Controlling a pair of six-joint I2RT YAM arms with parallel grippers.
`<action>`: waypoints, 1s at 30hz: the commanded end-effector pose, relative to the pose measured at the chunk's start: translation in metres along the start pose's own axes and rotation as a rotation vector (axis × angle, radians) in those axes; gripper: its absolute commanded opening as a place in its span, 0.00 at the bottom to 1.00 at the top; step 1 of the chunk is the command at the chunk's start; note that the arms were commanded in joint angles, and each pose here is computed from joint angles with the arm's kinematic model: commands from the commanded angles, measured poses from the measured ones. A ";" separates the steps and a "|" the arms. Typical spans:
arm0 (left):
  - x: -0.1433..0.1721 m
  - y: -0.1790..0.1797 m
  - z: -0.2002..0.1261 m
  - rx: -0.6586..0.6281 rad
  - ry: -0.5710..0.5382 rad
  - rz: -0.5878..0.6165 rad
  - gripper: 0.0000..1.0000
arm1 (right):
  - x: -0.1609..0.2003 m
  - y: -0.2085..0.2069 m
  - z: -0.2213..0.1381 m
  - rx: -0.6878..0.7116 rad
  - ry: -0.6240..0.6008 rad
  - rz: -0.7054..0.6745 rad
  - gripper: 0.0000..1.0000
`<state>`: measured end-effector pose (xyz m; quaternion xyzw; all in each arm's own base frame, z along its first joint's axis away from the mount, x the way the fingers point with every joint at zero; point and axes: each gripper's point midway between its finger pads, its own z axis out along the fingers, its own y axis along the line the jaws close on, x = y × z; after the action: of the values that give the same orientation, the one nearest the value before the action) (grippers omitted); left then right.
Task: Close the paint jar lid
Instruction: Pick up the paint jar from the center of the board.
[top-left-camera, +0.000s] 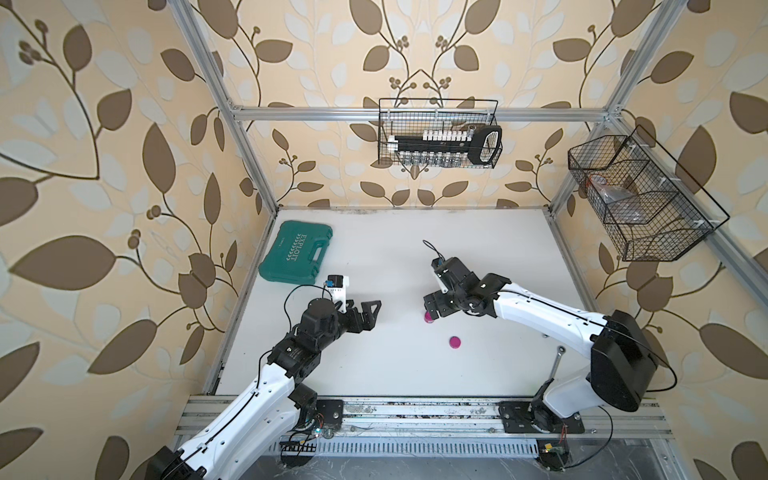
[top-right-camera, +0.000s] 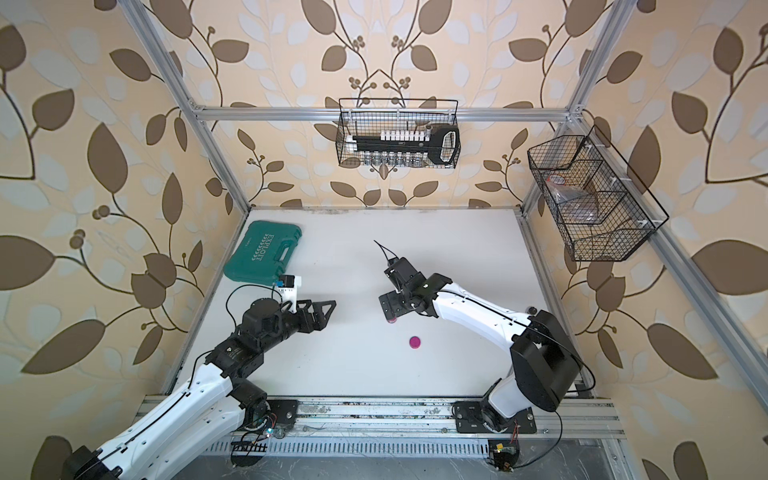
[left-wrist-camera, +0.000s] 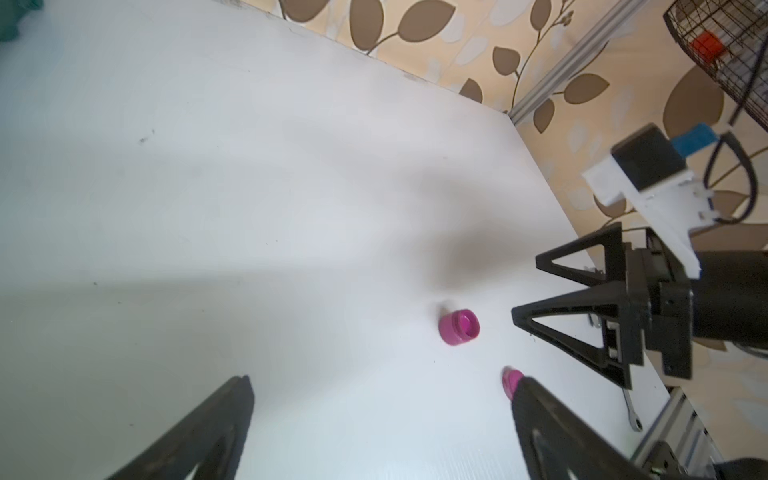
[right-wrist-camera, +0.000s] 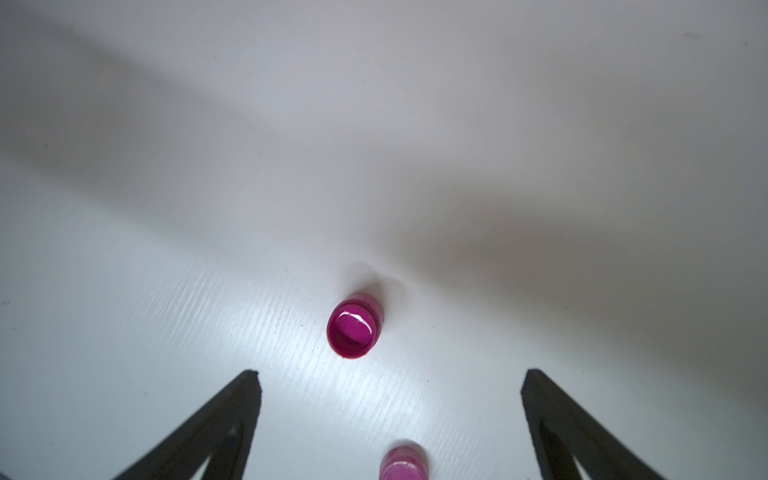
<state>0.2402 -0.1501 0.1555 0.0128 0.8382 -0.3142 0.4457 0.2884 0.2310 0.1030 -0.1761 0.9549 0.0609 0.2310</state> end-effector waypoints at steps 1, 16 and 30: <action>-0.016 -0.026 -0.008 0.114 -0.084 0.042 0.99 | 0.010 0.007 0.003 -0.004 0.076 0.013 0.92; 0.009 -0.022 -0.009 0.132 -0.034 0.151 0.99 | 0.023 0.023 0.056 0.056 0.204 -0.031 0.64; 0.009 -0.022 -0.010 0.136 -0.035 0.161 0.99 | 0.021 0.024 0.071 0.075 0.220 -0.031 0.43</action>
<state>0.2221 -0.1600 0.1607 0.0872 0.8107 -0.3291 0.4763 0.2875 0.2571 0.0323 -0.1886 0.9733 0.0090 0.1305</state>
